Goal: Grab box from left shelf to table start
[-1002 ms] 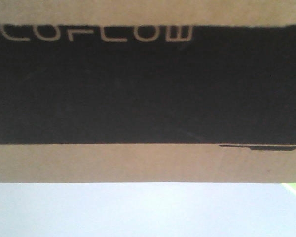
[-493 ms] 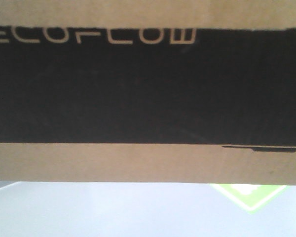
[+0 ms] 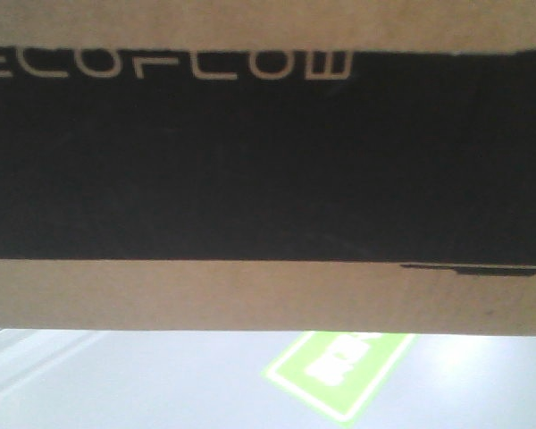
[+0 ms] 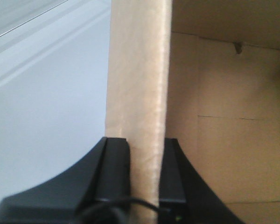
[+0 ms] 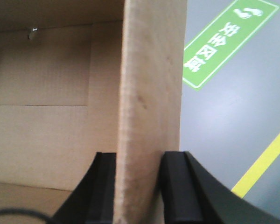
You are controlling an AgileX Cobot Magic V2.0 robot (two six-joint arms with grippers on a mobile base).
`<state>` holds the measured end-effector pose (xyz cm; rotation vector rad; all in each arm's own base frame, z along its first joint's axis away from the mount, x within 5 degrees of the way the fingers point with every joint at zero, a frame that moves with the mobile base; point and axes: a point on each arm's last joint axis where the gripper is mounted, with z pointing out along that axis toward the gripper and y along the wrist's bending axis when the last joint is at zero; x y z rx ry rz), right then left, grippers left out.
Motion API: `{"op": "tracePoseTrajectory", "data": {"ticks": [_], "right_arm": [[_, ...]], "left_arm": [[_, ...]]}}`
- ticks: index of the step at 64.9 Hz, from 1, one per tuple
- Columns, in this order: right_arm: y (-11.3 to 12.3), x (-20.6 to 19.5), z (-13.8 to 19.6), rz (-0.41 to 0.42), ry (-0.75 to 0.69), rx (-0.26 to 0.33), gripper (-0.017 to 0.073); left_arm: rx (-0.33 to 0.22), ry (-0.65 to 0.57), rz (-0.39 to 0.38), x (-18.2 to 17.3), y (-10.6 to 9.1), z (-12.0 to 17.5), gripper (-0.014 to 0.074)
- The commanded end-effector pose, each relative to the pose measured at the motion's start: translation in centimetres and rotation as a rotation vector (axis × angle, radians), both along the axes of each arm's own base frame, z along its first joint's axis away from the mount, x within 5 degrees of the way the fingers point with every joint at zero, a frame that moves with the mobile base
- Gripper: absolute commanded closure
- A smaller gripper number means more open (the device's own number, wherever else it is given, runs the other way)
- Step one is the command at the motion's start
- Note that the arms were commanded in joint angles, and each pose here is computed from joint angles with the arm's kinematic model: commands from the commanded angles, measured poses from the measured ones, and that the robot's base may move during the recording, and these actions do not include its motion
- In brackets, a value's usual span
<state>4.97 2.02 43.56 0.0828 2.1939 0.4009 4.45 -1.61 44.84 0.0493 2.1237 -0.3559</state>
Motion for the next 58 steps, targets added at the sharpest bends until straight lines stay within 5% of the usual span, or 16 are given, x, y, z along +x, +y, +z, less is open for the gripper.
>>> {"op": "tracePoseTrajectory", "data": {"ticks": [1,58], "right_arm": [[-0.60,-0.29,0.21,-0.037,0.029,-0.061,0.0503],[-0.60,-0.29,0.21,-0.037,0.029,-0.061,0.0503]], "left_arm": [[-0.070,-0.194,0.015,-0.03,0.11,2.45,0.0696],[-0.070,-0.194,0.015,-0.03,0.11,2.45,0.0696]]}}
